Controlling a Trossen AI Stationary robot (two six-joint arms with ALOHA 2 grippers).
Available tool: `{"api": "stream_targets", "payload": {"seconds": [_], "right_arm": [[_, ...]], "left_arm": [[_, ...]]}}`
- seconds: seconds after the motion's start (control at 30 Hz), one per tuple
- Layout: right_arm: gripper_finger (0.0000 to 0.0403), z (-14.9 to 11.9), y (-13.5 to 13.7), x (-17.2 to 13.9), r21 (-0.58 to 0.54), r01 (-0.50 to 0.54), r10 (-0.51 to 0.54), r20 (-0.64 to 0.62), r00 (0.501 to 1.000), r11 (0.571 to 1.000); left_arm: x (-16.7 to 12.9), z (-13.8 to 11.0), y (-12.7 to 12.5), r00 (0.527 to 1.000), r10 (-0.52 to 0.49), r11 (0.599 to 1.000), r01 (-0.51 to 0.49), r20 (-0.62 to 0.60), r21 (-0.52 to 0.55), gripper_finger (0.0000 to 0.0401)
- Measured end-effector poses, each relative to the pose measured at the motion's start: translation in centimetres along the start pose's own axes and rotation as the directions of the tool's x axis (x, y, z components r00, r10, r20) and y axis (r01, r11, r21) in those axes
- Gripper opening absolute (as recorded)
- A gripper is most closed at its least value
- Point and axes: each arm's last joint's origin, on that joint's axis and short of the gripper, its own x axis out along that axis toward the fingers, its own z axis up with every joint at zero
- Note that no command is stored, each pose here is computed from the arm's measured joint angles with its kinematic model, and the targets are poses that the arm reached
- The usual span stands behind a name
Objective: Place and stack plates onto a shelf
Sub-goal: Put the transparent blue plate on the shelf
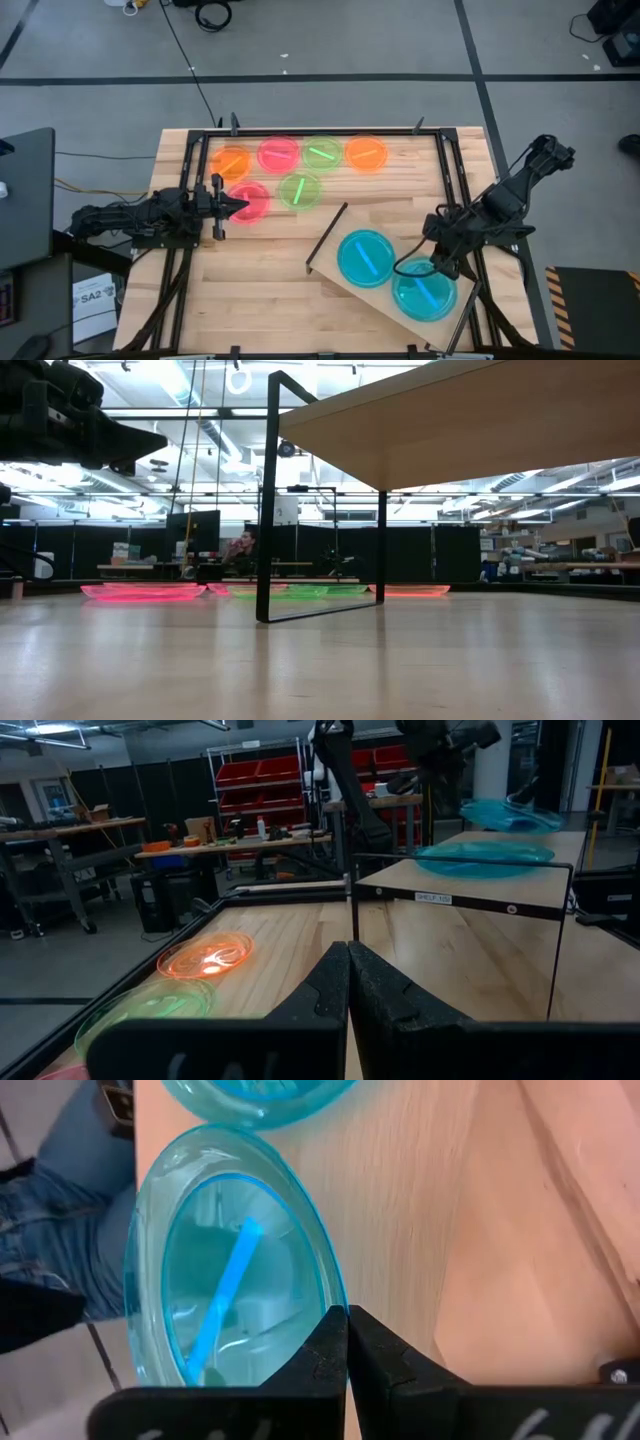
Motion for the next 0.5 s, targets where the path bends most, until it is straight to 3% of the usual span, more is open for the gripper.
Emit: {"api": "stream_targets", "payload": {"seconds": [0.5], "right_arm": [[0.0013, 0.2, 0.5, 1.7, 0.0, 0.077, -0.077, -0.072, 0.994, 0.997]], "left_arm": [[0.0, -0.1, 0.0, 1.0, -0.001, 1.0, 0.001, -0.005, 0.001, 0.0009]]}}
